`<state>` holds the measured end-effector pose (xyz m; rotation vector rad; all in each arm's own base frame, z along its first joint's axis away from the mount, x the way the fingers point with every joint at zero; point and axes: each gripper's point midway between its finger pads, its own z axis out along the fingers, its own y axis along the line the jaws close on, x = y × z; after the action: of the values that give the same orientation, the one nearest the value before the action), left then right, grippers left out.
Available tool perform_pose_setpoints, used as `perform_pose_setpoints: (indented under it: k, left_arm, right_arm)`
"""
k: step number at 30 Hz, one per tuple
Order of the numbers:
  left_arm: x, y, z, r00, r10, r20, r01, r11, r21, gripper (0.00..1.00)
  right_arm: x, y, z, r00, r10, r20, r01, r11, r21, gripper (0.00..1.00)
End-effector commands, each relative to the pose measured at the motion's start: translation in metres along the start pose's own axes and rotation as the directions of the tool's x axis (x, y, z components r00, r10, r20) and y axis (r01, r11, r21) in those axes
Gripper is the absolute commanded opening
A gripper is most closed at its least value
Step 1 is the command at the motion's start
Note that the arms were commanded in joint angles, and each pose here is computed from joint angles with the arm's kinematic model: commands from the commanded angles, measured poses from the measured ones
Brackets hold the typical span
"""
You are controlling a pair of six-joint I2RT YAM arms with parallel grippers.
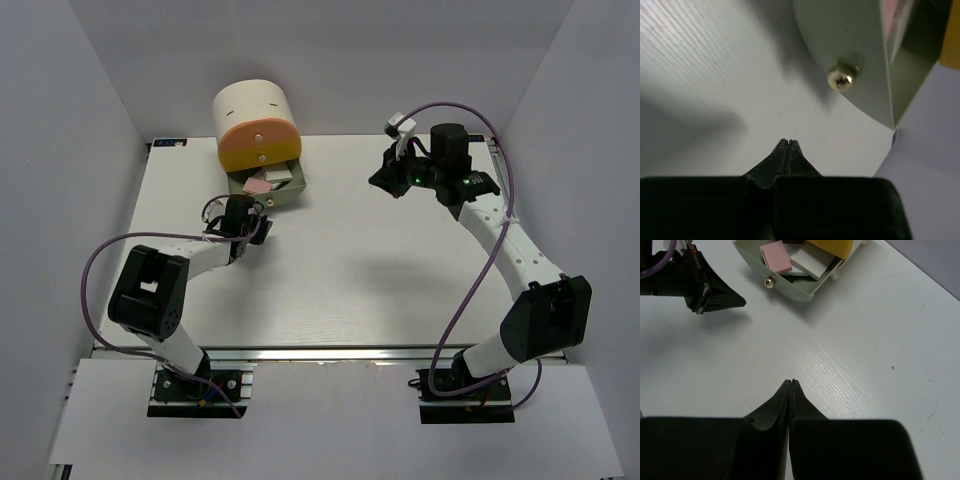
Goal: Organize the makeup
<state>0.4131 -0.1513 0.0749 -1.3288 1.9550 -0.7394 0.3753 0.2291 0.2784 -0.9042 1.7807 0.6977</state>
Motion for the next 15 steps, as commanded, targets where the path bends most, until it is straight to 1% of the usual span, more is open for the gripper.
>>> perform_pose_setpoints:
  k: [1,4,8,13,14,15]
  left_arm:
    - [-0.022,-0.019,0.005,0.995,-0.062,0.083,0.063,0.998,0.000,0.00]
    - [-0.036,-0.024,0.011,0.989,-0.048,0.141,0.050,0.999,-0.010,0.00]
    - [-0.054,-0.025,0.021,0.978,-0.078,0.193,0.081,0.997,-0.004,0.00]
    - [-0.064,-0.028,0.036,0.969,-0.112,0.219,0.111,0.994,0.015,0.00]
    - [-0.065,-0.031,0.038,0.968,-0.120,0.220,0.118,0.993,0.023,0.01]
    - [-0.065,-0.036,0.041,0.968,-0.129,0.217,0.122,0.992,0.045,0.05]
  right_arm:
    - [-0.009,0.004,-0.007,0.999,0.013,0.045,-0.012,1.000,-0.018,0.00]
    - [-0.009,0.004,-0.007,0.999,0.025,0.048,-0.023,0.999,-0.025,0.00]
    - [-0.007,0.004,-0.008,0.998,0.034,0.050,-0.032,0.999,-0.028,0.00]
    - [-0.007,0.003,-0.010,0.998,0.041,0.052,-0.040,0.999,-0.026,0.00]
    - [-0.006,0.003,-0.010,0.998,0.043,0.050,-0.042,0.999,-0.026,0.00]
    - [-0.006,0.002,-0.011,0.998,0.043,0.052,-0.042,0.999,-0.025,0.00]
